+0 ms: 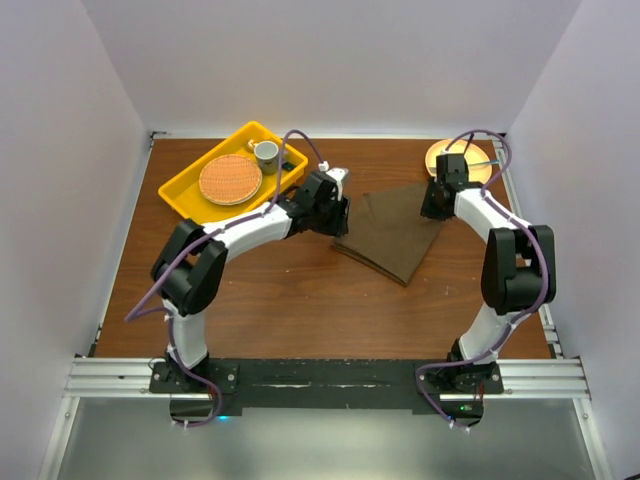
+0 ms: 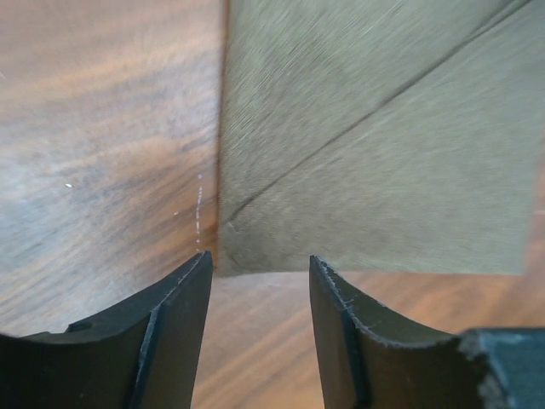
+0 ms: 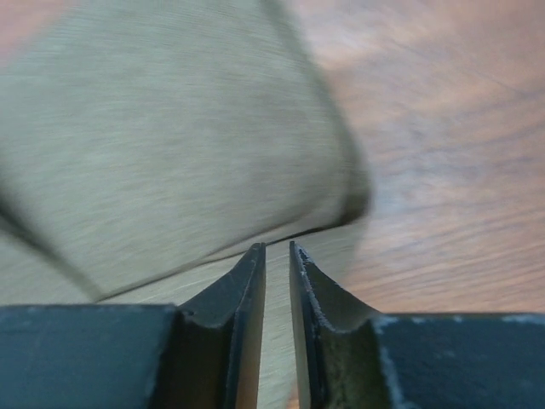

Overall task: Fold the napkin, place the utensils inside, and roll it up
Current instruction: Fold the napkin

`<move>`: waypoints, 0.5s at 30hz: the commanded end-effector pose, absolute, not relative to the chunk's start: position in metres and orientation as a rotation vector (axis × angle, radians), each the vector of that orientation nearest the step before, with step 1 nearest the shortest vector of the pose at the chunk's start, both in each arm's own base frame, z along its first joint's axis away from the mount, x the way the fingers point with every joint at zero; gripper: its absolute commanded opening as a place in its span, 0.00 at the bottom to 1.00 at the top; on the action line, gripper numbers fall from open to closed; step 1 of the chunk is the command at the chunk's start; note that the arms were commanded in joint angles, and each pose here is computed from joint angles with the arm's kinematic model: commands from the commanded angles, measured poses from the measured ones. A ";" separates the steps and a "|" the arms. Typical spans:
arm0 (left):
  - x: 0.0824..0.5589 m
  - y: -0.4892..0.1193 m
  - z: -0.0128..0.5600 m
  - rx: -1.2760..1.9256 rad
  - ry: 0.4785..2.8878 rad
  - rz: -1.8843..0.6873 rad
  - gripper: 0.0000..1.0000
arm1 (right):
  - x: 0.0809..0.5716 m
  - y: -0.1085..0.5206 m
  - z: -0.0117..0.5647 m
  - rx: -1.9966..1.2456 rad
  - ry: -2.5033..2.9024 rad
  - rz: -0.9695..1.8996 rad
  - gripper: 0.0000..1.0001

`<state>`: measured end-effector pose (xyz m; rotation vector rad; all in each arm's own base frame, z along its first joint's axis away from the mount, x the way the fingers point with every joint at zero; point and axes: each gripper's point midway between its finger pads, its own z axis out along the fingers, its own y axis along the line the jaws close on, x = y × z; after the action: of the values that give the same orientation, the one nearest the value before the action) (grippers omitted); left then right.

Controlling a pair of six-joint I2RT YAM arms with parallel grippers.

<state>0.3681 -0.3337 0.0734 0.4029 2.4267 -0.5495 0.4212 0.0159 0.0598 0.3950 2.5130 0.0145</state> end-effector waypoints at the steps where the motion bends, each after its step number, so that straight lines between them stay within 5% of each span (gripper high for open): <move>1: 0.374 -0.350 0.146 0.392 2.260 -0.696 0.55 | 0.430 0.032 0.095 0.335 2.427 0.081 0.23; 9: 0.359 -0.392 0.117 0.430 2.311 -0.938 0.42 | 0.411 0.025 0.046 0.352 2.508 0.036 0.23; 15: 0.363 -0.380 0.066 0.427 2.389 -0.761 0.38 | 0.395 0.008 0.034 0.367 2.542 -0.092 0.23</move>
<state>0.3564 -0.3786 0.0718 0.4308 2.4064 -0.8036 0.3932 0.0231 0.0291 0.3645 2.5776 0.0097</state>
